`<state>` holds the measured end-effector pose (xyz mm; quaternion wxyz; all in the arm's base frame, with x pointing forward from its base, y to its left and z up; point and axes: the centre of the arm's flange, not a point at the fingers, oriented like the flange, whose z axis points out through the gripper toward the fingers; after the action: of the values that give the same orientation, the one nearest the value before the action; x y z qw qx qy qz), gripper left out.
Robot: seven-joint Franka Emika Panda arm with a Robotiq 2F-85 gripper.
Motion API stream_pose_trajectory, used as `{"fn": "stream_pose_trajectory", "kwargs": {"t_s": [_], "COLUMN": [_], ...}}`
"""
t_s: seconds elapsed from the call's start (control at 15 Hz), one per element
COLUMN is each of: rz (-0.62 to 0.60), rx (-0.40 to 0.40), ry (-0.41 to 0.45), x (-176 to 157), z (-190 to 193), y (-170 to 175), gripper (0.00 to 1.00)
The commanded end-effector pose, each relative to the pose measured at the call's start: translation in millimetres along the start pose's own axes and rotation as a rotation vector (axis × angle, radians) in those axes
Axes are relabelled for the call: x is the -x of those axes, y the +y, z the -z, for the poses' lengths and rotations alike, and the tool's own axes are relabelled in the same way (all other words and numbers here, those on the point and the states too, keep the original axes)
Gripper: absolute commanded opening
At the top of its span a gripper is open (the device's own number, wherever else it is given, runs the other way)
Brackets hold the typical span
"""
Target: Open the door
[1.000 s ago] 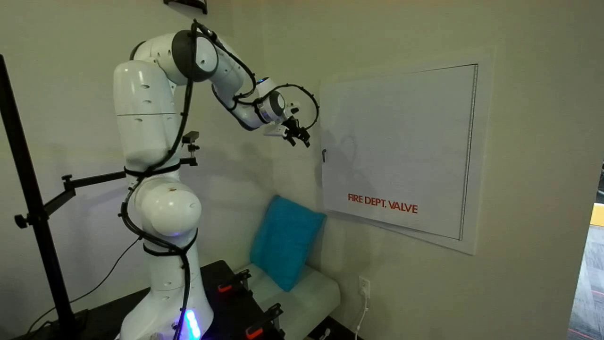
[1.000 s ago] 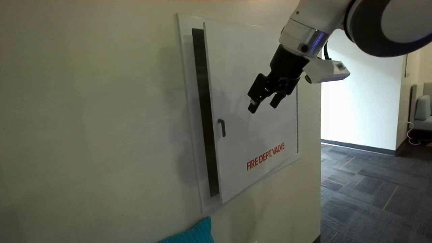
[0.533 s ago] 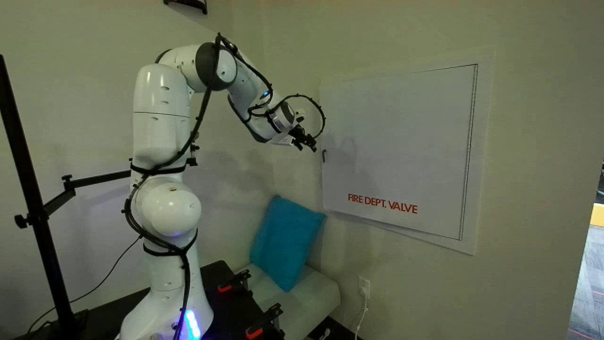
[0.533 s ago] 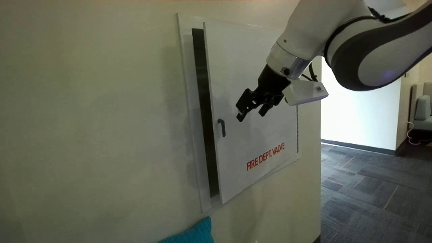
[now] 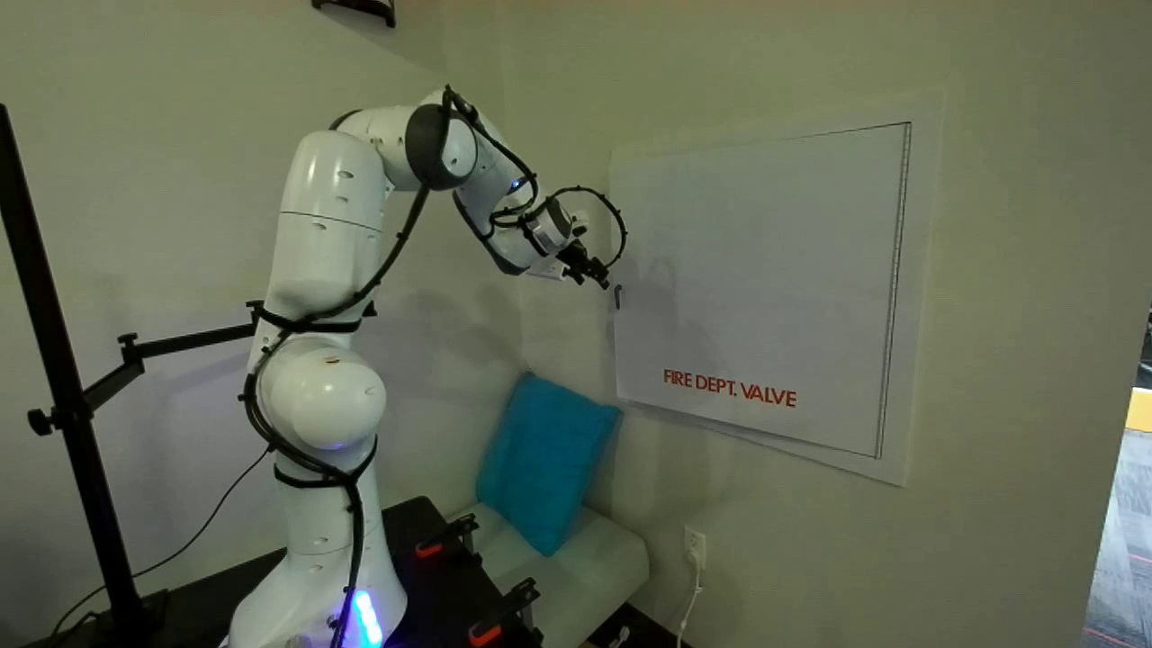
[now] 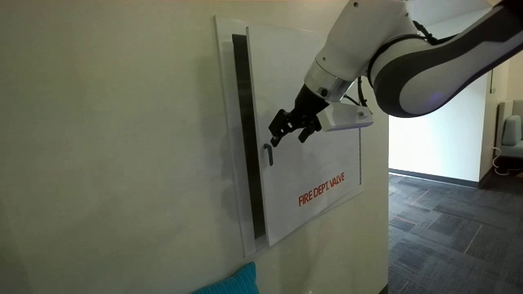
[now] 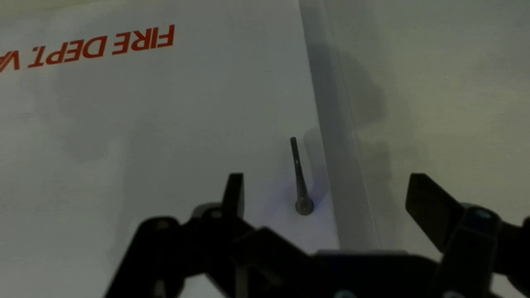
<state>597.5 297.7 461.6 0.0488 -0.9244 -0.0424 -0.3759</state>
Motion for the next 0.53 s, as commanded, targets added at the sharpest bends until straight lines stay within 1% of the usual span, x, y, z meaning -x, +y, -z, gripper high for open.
{"fn": "stream_pose_trajectory", "kwargs": {"t_s": [0.0,0.47], "rz": [-0.008,-0.022], "rx": [0.014,0.024], "ry": [0.012,0.006], "x": [-20.0,-33.1], "z": [-19.7,-44.7], "y": [-6.1,-4.3], "gripper": [1.0,1.0]}}
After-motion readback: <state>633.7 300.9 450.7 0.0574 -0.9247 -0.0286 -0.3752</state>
